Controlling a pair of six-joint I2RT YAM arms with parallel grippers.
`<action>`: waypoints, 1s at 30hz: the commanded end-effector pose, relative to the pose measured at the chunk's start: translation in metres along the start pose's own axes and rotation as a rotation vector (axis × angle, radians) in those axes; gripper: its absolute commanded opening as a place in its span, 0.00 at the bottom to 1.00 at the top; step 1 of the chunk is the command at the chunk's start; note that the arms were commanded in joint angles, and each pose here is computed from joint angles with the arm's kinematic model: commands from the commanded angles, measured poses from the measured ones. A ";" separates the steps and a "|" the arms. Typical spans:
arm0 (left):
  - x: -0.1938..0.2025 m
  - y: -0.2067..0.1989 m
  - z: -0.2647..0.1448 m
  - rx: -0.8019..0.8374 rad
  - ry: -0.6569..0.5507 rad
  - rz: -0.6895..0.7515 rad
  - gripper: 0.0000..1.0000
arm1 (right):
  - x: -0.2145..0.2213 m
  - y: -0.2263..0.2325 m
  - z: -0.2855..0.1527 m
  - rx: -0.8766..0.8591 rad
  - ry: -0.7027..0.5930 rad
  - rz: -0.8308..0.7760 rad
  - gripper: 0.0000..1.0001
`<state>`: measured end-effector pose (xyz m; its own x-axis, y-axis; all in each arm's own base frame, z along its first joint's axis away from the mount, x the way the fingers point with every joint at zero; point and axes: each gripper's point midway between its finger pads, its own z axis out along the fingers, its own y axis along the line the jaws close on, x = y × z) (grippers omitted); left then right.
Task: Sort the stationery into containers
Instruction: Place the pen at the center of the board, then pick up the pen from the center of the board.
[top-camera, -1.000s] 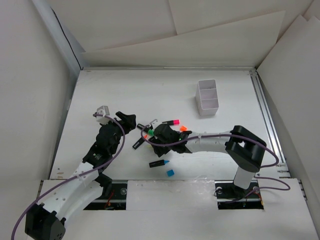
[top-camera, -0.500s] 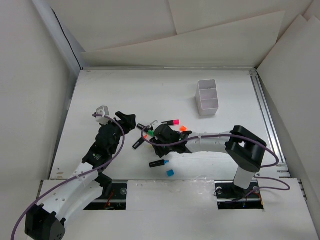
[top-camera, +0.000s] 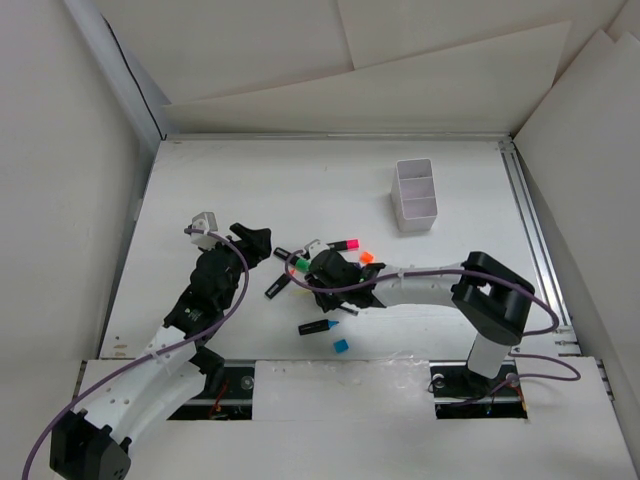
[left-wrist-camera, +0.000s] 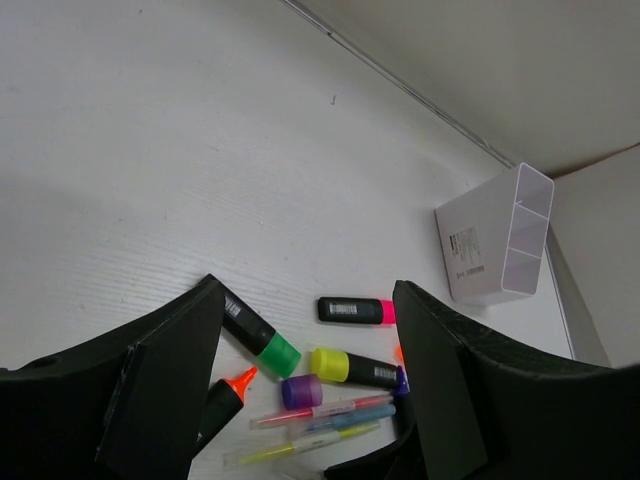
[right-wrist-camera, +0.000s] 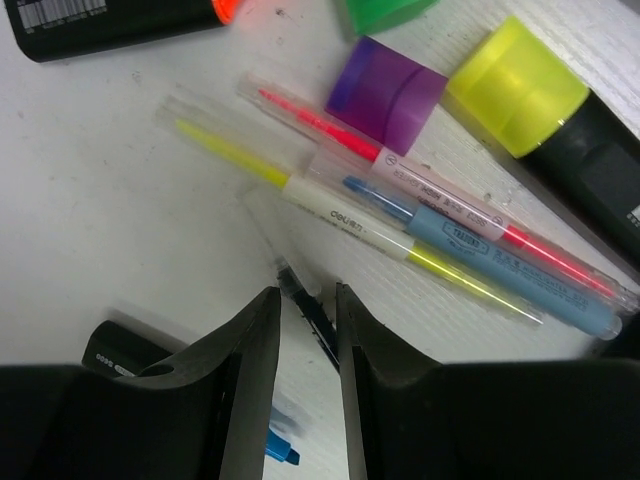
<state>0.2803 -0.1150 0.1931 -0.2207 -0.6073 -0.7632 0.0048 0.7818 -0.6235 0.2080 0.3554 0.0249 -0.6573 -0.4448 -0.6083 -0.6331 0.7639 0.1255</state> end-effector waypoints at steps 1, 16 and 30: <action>-0.016 -0.012 -0.001 0.035 -0.048 -0.020 0.65 | -0.001 -0.008 -0.009 0.039 -0.024 0.028 0.35; -0.011 -0.015 0.001 0.054 -0.025 -0.018 0.65 | 0.002 -0.019 -0.021 0.096 -0.033 0.074 0.19; -0.012 -0.018 0.001 0.068 -0.026 -0.021 0.65 | -0.022 -0.011 -0.053 0.075 -0.116 0.084 0.04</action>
<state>0.2799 -0.1198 0.1917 -0.2399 -0.6033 -0.7606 0.0207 0.7801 -0.6253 0.2057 0.3272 0.0492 -0.6781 -0.3783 -0.6302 -0.5502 0.8298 0.0939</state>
